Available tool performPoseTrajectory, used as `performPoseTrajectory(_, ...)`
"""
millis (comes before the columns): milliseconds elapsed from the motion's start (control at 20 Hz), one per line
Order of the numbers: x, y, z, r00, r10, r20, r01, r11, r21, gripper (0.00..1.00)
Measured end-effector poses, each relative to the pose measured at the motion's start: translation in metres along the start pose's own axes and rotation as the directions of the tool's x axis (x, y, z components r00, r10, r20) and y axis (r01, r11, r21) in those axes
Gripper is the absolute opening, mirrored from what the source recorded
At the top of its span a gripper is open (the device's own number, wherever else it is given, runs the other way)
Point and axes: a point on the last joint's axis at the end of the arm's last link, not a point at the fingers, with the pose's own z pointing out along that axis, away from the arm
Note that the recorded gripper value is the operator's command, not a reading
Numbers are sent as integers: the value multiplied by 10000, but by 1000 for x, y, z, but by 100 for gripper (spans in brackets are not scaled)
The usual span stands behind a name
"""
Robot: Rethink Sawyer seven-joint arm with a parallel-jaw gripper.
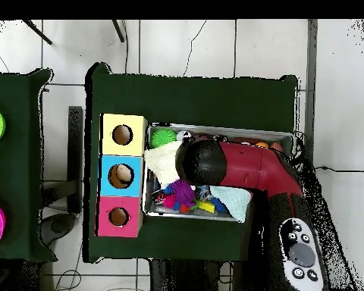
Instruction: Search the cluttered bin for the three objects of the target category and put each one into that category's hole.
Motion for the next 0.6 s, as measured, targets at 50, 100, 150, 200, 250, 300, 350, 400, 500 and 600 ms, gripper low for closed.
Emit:
performPoseTrajectory(50, 0, 3, 0, 10000, -24, -13, 24, 10000, 2, 0)
performPoseTrajectory(100, 0, 5, -1, 10000, -33, -17, 33, 10000, 0, 0)
performPoseTrajectory(150, 0, 9, -2, 10000, -41, -16, 41, 10000, -8, 0)
performPoseTrajectory(200, 0, 11, -2, 10000, -38, -18, 38, 10000, -13, 0)
performPoseTrajectory(250, -1, 15, -3, 10000, -29, -21, 29, 10000, -28, 0)
performPoseTrajectory(300, -1, 17, -4, 10000, -25, -21, 25, 10000, -31, 0)
performPoseTrajectory(350, -1, 18, -4, 10000, -22, -27, 22, 10000, -32, 0)
performPoseTrajectory(400, -1, 20, -5, 10000, -20, -34, 20, 10000, -30, 0)
performPoseTrajectory(500, -1, 24, -5, 10000, -39, -49, 38, 10000, -20, 0)
performPoseTrajectory(600, 0, 32, -6, 10000, -69, -68, 69, 10000, -21, 0)
